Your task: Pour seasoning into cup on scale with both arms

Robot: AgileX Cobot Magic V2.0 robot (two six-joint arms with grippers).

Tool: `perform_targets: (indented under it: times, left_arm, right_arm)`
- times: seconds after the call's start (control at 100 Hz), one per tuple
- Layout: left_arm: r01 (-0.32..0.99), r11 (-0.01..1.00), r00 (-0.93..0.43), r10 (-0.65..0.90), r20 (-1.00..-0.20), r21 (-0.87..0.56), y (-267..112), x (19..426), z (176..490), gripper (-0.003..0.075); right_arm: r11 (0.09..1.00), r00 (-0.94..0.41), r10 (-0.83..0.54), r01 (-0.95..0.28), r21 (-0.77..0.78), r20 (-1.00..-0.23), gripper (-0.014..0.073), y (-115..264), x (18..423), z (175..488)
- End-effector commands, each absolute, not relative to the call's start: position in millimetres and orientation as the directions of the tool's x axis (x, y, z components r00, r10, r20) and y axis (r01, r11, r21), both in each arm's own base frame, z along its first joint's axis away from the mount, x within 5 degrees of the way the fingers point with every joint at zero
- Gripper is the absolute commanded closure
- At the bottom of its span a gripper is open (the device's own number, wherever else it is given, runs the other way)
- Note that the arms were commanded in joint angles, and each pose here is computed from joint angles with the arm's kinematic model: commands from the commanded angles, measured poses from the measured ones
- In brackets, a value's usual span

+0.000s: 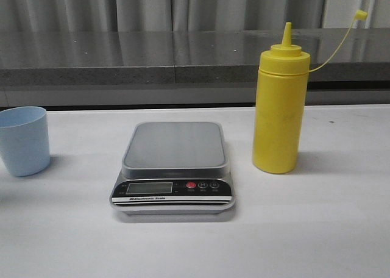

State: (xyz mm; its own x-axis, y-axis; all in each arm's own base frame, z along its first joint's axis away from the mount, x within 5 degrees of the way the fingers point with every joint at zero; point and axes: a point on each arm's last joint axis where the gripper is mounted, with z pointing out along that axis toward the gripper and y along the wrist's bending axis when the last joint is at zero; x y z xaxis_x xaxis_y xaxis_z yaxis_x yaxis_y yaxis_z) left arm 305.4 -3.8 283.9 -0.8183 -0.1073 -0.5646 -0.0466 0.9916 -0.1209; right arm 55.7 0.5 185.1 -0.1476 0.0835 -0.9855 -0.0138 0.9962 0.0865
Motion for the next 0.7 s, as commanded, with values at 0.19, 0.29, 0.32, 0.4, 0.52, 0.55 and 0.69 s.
perform_targets:
  times: [0.19,0.29,0.32,0.4,0.52,0.55,0.69]
  left_arm:
    - [-0.06,0.985,-0.775,-0.147,-0.615,-0.16,-5,321,287,0.0269]
    - [-0.071,0.981,-0.777,-0.166,-0.607,-0.179,-5,327,280,0.0269]
    - [-0.074,0.98,-0.781,-0.172,-0.6,-0.184,-6,328,277,0.0269]
    - [-0.083,0.978,-0.796,-0.182,-0.577,-0.193,-6,333,268,0.027]
    - [-0.078,0.978,-0.817,-0.173,-0.55,-0.192,-11,339,255,0.027]
    - [-0.075,0.979,-0.822,-0.169,-0.544,-0.191,-12,341,252,0.027]
    - [-0.061,0.98,-0.836,-0.153,-0.527,-0.187,-20,352,238,0.0285]
  right_arm:
    - [0.996,-0.029,0.078,-0.029,0.079,-0.997,0.0663,1,54,199]
    - [0.996,-0.029,0.078,-0.029,0.079,-0.997,0.0663,1,54,199]
    - [0.996,-0.029,0.078,-0.029,0.079,-0.997,0.0663,1,54,199]
    - [0.996,-0.029,0.078,-0.029,0.079,-0.997,0.0663,1,54,199]
    - [0.996,-0.029,0.078,-0.029,0.079,-0.997,0.0663,1,54,199]
    - [0.996,-0.029,0.078,-0.029,0.079,-0.997,0.0663,1,54,199]
    - [0.996,-0.029,0.078,-0.029,0.079,-0.997,0.0663,1,54,199]
